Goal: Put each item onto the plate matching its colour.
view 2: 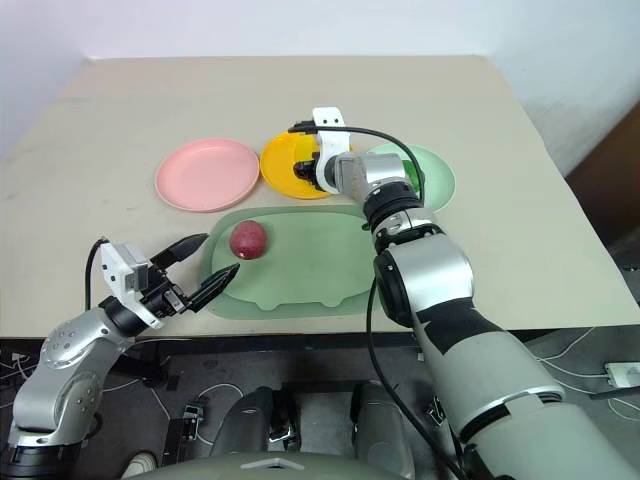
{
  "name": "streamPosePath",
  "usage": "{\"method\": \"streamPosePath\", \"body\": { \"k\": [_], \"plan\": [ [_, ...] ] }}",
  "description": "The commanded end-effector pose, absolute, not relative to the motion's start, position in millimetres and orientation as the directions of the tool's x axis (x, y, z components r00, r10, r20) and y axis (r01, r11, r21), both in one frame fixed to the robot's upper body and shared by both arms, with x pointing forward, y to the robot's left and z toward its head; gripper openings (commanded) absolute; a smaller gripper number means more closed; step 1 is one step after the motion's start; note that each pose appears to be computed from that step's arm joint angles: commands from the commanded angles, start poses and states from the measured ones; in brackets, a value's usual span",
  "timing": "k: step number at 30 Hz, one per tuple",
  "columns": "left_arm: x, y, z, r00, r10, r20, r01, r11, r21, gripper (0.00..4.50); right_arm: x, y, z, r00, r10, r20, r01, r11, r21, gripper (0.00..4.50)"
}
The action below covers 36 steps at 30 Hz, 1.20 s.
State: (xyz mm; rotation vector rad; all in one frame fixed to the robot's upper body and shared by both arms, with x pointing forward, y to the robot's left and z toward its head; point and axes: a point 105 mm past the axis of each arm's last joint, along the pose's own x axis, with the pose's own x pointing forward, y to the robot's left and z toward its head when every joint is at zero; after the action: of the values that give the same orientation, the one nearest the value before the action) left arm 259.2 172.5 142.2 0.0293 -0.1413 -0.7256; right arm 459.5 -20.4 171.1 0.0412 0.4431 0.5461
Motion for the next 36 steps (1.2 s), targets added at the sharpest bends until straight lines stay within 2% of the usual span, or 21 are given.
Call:
{"method": "streamPosePath", "body": {
  "k": [1,9,12,16,18,21,25,31,36],
  "plan": [
    [256.2,176.7,152.3,0.742,-0.653,0.153,0.641,0.757,0.124,4.50,462.6,-7.3,195.2,0.788,0.524,-0.324,-0.513,0.849,0.124,1.69],
    [255.3,178.0,151.3,0.743,-0.652,0.153,0.640,0.758,0.125,4.50,465.2,-10.5,208.2,0.795,0.540,-0.277,-0.523,0.841,0.139,4.41],
    [255.5,179.5,151.6,0.745,-0.649,0.153,0.637,0.760,0.125,4.50,467.2,-16.5,218.3,0.796,0.563,-0.221,-0.544,0.826,0.146,4.49],
    [257.6,174.8,154.8,0.742,-0.652,0.159,0.639,0.759,0.128,4.50,459.2,-20.5,232.4,0.755,0.649,-0.099,-0.635,0.760,0.136,4.49],
    [258.6,172.1,157.8,0.740,-0.651,0.166,0.639,0.759,0.127,4.50,445.2,-19.1,233.4,0.714,0.699,-0.043,-0.686,0.710,0.156,4.49],
    [260.2,169.2,161.4,0.741,-0.649,0.172,0.636,0.761,0.128,4.50,414.0,-20.2,228.4,0.667,0.744,0.028,-0.744,0.665,0.060,4.49],
    [262.8,163.5,165.1,0.749,-0.640,0.172,0.626,0.768,0.134,4.50,352.8,-21.3,219.3,0.557,0.817,0.146,-0.826,0.563,0.002,4.49],
    [268.0,163.4,168.3,0.776,-0.601,0.191,0.592,0.799,0.105,4.50,315.9,-40.9,211.3,0.545,0.785,0.294,-0.821,0.571,-0.007,4.49],
    [275.6,158.3,171.2,0.818,-0.539,0.202,0.533,0.842,0.086,4.50,295.4,-57.8,174.0,0.533,0.815,0.227,-0.835,0.550,-0.013,4.49]
  ]
}}
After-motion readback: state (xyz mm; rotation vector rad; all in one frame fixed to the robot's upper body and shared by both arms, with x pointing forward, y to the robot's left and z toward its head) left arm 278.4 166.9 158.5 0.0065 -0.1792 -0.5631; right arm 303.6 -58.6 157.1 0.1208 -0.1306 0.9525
